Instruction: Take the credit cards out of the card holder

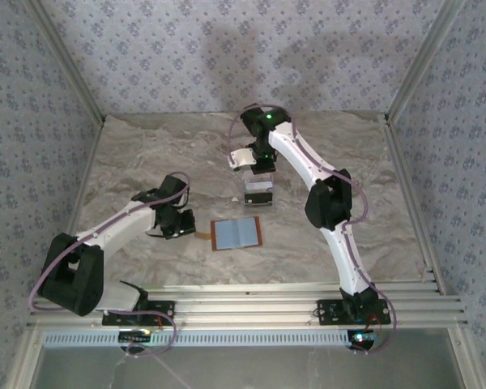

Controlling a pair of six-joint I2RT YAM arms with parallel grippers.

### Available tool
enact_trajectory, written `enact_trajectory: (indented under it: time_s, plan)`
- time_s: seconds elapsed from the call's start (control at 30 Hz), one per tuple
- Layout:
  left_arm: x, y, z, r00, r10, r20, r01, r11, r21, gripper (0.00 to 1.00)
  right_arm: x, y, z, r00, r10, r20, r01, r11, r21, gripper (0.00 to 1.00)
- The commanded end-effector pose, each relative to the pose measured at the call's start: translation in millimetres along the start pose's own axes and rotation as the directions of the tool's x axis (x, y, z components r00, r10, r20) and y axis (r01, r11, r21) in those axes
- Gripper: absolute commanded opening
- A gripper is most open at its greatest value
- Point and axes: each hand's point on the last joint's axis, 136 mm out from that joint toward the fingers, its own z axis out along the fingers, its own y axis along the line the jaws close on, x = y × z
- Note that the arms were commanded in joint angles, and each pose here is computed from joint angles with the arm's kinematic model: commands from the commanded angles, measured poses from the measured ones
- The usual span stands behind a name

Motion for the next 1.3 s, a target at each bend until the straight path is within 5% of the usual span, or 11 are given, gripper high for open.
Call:
enact_trajectory:
  time_s: [0.0, 0.93, 1.1, 1.27]
  plan:
    - [3, 2, -5, 1.0, 0.01, -0.002, -0.01, 1.0, 0.006, 0.14, 7, 11, 13, 0.999, 0.015, -0.042, -0.017, 0.998, -0.067, 0.0]
    - [5, 5, -5, 1.0, 0.005, -0.009, -0.005, 1.0, 0.004, 0.14, 22, 35, 17, 0.984, 0.1, -0.15, -0.124, 0.979, -0.162, 0.0]
    - [5, 4, -6, 1.0, 0.003, -0.008, -0.003, 1.0, 0.006, 0.14, 18, 17, 8, 0.986, 0.099, -0.136, -0.11, 0.991, -0.073, 0.24]
    - [4, 4, -5, 1.0, 0.001, -0.004, -0.001, 1.0, 0.009, 0.14, 14, -9, -13, 0.988, 0.107, -0.115, -0.099, 0.993, 0.069, 0.3]
